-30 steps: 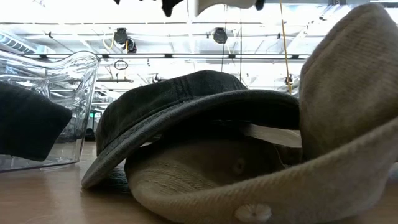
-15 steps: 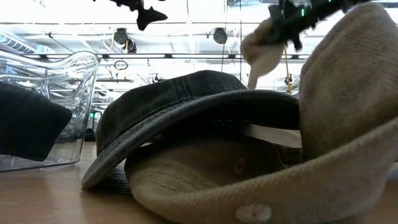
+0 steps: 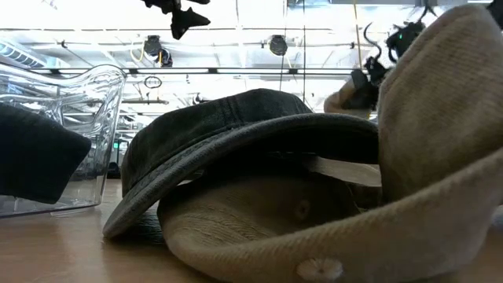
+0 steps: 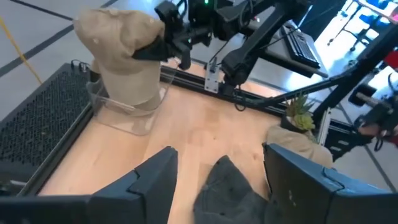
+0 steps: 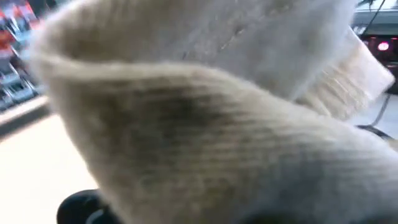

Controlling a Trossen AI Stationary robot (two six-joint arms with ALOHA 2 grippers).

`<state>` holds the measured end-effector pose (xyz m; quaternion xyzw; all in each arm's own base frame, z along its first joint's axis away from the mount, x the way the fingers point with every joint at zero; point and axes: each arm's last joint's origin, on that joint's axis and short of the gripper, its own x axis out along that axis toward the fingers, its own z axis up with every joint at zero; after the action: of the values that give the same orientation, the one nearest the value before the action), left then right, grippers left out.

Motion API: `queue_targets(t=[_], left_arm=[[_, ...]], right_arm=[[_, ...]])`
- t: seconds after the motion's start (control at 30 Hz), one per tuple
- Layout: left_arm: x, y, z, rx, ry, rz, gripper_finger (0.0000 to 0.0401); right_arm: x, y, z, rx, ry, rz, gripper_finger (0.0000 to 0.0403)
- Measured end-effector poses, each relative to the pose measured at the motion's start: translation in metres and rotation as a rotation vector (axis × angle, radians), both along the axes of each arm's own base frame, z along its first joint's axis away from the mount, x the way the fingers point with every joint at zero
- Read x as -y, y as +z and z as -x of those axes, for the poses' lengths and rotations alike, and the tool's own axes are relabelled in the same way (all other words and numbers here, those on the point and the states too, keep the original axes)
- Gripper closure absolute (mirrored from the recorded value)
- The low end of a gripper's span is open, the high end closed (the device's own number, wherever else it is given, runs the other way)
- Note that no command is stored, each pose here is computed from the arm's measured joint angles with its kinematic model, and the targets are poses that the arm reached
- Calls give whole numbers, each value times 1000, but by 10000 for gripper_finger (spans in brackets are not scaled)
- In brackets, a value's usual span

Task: Pick & Place hat
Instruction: Put the brown cap into the top transparent bin

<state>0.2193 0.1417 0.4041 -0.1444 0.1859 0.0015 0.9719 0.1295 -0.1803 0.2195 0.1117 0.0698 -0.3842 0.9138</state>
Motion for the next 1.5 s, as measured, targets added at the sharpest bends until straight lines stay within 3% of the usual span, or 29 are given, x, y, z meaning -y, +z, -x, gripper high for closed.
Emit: queue_targets(t=[0.1,0.23,0.43,0.7,1.0,1.17,1.3,1.5], left_arm=[[0,1,0,4,10,18,168],[2,1,-1,4,10,41,168],[6,1,-4,1,13,57,167],[9,1,-7,3,6,64,167],[9,1,-7,0,18,97,167],[10,1,-7,0,19,101,167],[10,1,-7,0,18,98,167],[10,1,-7,0,15,90,167]], right_arm=[[2,-15,1,-36,15,38,402],[-1,-39,2,-51,33,-12,396],[-8,-55,5,-52,35,-44,352],[-10,-54,4,6,40,-100,254],[-18,-30,11,71,7,0,166],[-27,-21,19,63,-46,5,137],[-34,-24,25,6,-97,-54,124],[-42,-21,35,-40,-218,-50,127]])
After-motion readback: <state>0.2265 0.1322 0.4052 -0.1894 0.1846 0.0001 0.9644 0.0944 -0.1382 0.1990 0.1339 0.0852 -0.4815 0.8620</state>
